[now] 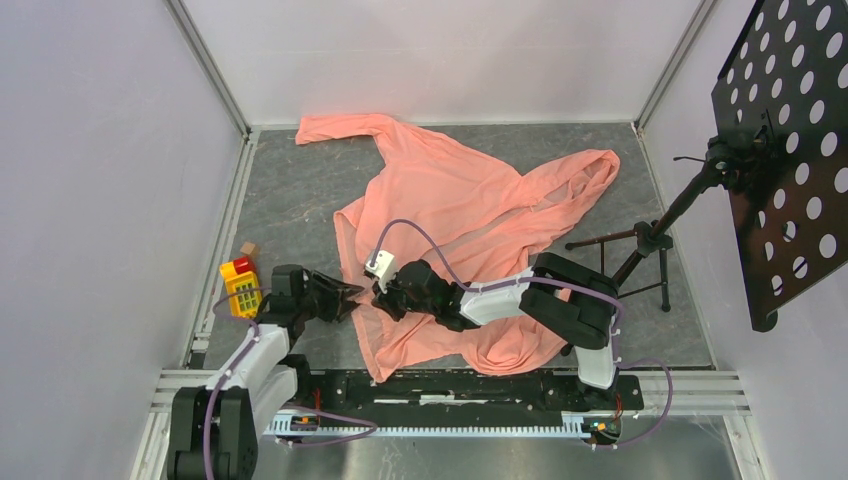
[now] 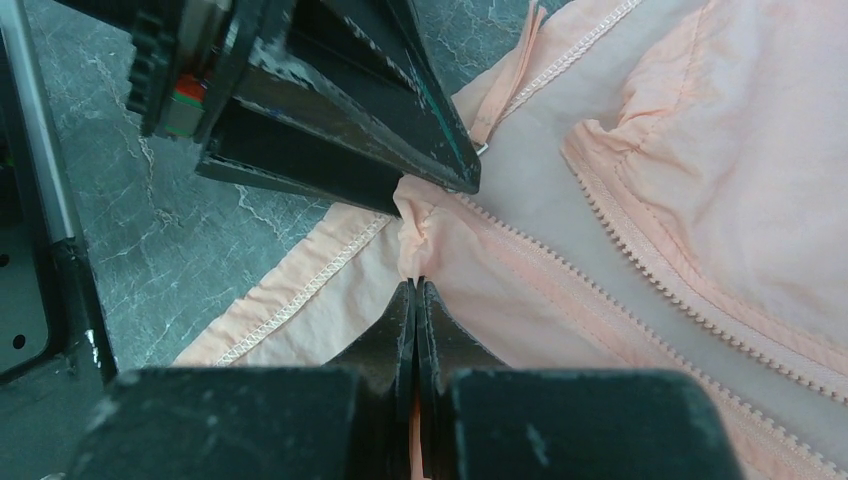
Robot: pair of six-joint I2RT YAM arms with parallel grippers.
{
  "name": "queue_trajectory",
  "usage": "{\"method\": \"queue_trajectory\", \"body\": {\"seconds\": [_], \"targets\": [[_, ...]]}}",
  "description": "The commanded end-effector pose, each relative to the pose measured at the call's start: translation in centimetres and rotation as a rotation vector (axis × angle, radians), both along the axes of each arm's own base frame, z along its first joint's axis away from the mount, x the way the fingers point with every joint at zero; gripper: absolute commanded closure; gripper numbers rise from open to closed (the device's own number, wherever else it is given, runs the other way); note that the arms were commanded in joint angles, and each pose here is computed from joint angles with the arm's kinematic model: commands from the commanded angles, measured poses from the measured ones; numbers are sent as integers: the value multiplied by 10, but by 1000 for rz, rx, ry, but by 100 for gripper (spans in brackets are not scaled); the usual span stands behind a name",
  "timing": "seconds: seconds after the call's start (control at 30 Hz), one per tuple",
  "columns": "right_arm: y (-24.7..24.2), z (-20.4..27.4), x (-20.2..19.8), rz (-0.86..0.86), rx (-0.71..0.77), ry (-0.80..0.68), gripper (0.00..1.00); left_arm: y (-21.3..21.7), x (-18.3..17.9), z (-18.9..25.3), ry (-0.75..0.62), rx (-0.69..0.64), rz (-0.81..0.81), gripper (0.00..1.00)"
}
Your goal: Zip up the jacket
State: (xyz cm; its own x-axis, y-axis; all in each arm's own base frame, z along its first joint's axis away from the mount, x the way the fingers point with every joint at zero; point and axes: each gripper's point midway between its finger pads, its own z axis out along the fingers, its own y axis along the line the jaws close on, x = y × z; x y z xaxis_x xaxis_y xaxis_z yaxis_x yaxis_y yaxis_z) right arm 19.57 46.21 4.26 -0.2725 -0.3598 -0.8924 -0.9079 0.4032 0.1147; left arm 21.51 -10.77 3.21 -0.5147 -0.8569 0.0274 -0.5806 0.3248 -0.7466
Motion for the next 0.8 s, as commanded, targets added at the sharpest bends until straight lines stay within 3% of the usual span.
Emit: {"method": "queue_trajectory", "body": {"seconds": [0.0, 0.13, 0.2, 0.37, 0.47, 0.6, 0.77], "targets": [[11, 26, 0, 18, 85, -17, 100, 1, 14, 5, -38, 32, -40, 52], [12, 25, 0, 33, 72, -20, 99, 0, 16, -1, -33, 52, -79, 67], [12, 28, -2, 54, 66, -31, 93, 0, 21, 0, -71, 77, -101, 78], [0, 46, 3, 162, 49, -24, 54, -4, 30, 17, -236, 128, -209, 87], [-17, 57, 20, 204, 80, 31, 37, -10, 33, 31, -361, 148, -275, 84], [-25, 56, 43, 326, 68, 25, 34, -17, 31, 43, -525, 152, -328, 82], [-5, 60, 58, 418, 58, -12, 33, -16, 31, 53, -631, 158, -294, 82]]}}
